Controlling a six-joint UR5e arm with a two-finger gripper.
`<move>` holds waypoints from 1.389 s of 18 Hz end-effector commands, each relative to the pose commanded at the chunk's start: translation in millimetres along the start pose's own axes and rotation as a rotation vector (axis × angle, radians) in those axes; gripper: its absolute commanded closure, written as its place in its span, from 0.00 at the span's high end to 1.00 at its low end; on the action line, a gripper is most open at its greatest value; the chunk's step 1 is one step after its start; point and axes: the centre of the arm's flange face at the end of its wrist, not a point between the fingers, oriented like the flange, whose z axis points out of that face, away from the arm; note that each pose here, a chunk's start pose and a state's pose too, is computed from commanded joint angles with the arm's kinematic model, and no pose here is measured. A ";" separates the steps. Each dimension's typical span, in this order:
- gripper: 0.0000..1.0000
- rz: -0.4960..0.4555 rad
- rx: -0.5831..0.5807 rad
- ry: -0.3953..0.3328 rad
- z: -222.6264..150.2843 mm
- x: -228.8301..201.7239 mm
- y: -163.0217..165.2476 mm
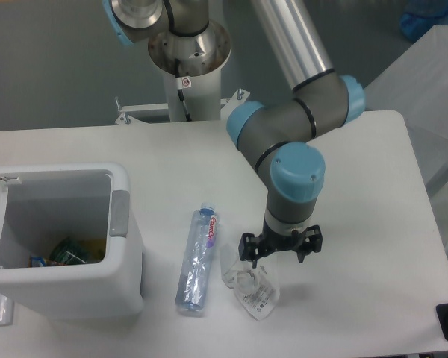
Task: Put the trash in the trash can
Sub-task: 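Lower the open gripper down onto the crumpled clear plastic wrapper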
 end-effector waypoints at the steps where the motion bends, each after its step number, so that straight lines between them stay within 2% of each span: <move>1: 1.00 -0.004 -0.010 0.002 5.8 7.9 -0.8; 10: 1.00 0.004 -0.058 0.004 42.1 25.4 -1.8; 17: 1.00 0.008 -0.038 -0.005 46.5 23.4 -3.0; 22: 0.88 0.006 -0.050 -0.008 53.1 24.0 -0.8; 25: 0.70 0.006 -0.059 -0.023 54.4 22.8 1.7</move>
